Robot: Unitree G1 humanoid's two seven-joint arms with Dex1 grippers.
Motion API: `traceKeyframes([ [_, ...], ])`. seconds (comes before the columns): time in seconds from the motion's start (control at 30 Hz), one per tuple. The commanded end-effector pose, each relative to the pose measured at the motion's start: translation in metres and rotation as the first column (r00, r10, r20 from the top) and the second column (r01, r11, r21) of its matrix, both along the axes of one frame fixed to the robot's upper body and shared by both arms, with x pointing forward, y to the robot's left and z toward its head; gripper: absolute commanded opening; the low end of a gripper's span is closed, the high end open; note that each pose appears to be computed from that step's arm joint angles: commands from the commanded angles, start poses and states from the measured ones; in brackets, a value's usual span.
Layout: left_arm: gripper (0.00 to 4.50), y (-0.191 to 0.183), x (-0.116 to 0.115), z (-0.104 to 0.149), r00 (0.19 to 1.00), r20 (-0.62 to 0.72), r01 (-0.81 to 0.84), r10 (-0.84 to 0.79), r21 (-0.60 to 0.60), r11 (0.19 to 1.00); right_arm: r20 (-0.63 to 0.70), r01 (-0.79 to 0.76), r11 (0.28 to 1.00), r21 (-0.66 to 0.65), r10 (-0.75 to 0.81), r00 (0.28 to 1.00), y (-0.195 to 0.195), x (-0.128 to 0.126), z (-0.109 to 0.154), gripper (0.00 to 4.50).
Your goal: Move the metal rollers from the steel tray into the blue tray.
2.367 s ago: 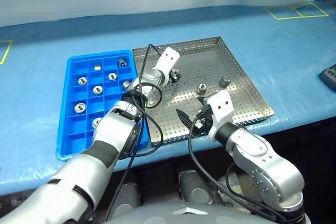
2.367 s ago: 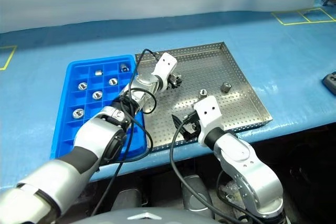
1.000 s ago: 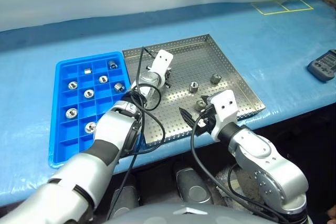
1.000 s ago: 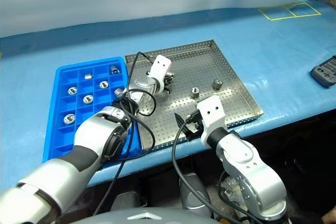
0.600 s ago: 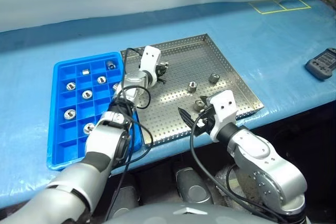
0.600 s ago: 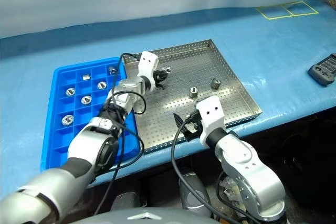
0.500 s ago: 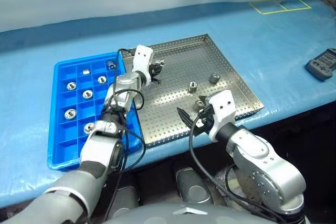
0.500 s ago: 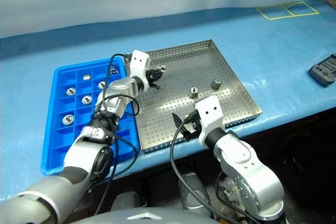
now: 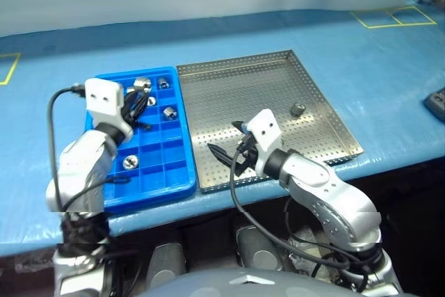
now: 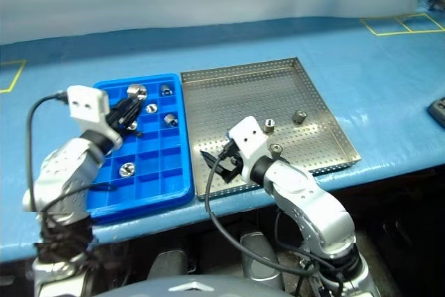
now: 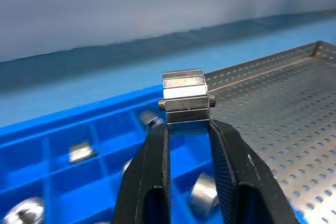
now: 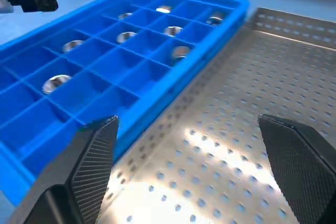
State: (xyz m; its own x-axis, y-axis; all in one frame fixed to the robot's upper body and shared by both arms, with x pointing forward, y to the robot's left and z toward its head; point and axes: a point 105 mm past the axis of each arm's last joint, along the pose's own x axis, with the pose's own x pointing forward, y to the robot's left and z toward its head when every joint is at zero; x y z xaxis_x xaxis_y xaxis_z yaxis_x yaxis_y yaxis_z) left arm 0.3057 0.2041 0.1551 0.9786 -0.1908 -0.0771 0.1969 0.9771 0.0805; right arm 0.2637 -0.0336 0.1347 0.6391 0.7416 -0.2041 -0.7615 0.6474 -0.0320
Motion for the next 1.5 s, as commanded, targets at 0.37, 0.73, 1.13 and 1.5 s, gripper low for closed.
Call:
traceKeyframes([
  [0.37,0.73,0.014,-0.085,-0.021,0.988,-0.114,-0.085,0.100,0.133,0.988,0.055,-0.372,0.928,-0.010,0.372,0.926,0.061,-0.010,0.007,4.50],
  [0.73,0.73,0.009,-0.098,-0.045,0.964,-0.244,-0.088,0.105,0.080,0.993,0.052,-0.382,0.924,-0.002,0.382,0.923,0.061,-0.011,0.007,4.50],
  [1.13,2.08,-0.006,-0.101,-0.050,0.950,-0.313,-0.002,0.006,0.011,1.000,0.052,-0.346,0.938,0.013,0.345,0.937,0.056,-0.012,0.008,4.50],
  [1.5,4.46,-0.044,-0.052,0.007,0.987,0.018,0.159,-0.158,-0.082,0.984,0.060,0.088,0.996,0.025,-0.090,0.994,-0.015,0.017,0.015,4.50],
])
